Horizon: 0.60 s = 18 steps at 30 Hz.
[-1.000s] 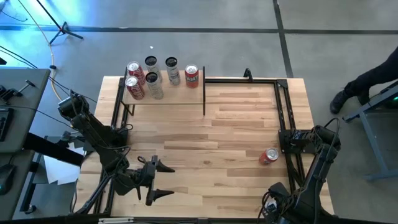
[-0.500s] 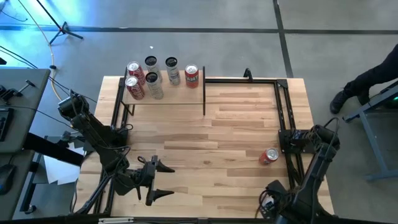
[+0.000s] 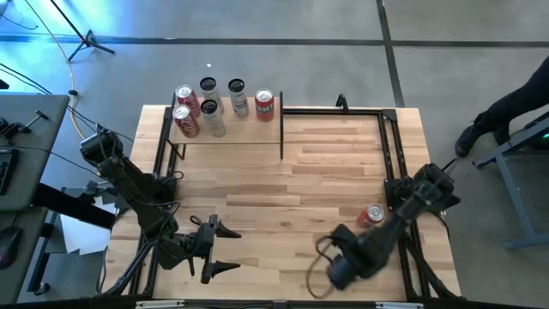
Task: Place canned beverage on shelf
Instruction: Put the blue soda can on the shelf aligned with the other blue soda can
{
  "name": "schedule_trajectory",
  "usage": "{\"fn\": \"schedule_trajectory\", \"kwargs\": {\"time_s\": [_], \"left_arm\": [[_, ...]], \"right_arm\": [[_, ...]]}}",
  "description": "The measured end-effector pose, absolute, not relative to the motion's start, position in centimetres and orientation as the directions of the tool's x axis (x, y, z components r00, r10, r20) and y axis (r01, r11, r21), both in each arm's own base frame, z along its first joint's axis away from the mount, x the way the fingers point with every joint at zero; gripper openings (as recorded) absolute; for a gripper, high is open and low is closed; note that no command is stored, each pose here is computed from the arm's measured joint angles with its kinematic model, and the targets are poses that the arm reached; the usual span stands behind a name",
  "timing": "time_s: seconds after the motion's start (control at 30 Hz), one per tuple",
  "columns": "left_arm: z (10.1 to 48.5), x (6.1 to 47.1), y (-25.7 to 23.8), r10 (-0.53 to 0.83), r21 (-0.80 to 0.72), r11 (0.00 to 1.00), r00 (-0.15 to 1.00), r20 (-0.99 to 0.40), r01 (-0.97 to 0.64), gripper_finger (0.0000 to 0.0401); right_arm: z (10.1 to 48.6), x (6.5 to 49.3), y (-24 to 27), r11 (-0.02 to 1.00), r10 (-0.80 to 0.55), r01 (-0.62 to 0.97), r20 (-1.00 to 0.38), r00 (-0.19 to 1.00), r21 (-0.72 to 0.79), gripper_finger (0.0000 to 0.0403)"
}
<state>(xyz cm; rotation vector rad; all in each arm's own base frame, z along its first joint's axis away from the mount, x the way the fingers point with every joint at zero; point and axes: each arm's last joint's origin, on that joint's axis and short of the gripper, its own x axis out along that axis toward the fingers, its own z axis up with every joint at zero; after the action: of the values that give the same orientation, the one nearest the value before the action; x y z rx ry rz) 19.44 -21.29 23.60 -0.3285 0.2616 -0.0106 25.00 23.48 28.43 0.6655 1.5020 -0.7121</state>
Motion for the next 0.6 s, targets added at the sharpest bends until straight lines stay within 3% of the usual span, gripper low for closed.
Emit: {"fn": "schedule_trajectory", "kwargs": {"time_s": [0.33, 0.6], "left_arm": [[23.6, 19.4, -21.4, -0.102, -0.333, 0.943, 0.959, -0.263, 0.009, 0.0387], [23.6, 19.1, -21.7, -0.114, -0.333, 0.943, 0.958, -0.263, 0.021, 0.0387]], "right_arm": [[28.2, 30.5, 17.5, 0.696, -0.007, 0.717, -0.999, 0.041, 0.024, 0.0245], [28.2, 29.3, 19.7, 0.676, 0.075, 0.735, -0.997, 0.012, 0.06, 0.0245]]}}
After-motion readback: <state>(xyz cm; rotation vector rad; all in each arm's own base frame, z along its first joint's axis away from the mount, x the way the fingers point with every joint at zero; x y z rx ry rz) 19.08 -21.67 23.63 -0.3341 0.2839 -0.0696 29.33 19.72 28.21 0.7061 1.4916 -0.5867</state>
